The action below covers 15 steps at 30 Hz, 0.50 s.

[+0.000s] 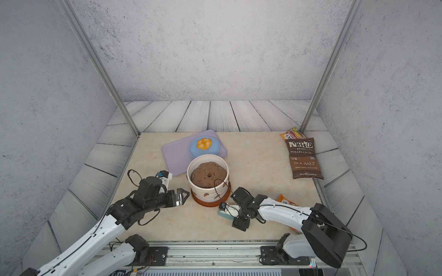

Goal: Scrub the dried mud off the ceramic pot
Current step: Pick up the brush from the center of the board.

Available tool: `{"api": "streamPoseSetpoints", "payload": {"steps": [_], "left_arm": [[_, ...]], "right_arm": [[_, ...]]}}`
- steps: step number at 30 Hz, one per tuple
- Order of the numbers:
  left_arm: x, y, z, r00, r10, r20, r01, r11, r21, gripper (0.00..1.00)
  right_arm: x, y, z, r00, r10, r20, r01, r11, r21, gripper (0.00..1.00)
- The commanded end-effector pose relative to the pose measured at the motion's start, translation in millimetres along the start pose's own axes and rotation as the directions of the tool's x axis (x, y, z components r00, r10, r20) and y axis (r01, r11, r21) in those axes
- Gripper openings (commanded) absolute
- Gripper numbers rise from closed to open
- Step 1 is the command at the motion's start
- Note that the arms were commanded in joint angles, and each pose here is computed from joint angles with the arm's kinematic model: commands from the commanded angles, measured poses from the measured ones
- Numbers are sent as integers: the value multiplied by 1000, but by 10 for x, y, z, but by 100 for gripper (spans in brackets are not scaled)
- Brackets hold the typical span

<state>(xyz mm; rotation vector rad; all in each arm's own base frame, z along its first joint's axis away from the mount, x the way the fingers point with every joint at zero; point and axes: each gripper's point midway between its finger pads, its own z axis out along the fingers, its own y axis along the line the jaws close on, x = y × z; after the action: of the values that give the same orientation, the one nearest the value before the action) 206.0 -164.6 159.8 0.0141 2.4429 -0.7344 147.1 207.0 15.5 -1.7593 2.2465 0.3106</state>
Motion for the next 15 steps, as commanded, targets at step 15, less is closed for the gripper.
{"api": "streamPoseSetpoints", "payload": {"steps": [15], "left_arm": [[168,70,26,998,24,-56,-25,1000,-13,98]], "right_arm": [[69,30,38,994,-30,-108,24,998,-53,48]]}}
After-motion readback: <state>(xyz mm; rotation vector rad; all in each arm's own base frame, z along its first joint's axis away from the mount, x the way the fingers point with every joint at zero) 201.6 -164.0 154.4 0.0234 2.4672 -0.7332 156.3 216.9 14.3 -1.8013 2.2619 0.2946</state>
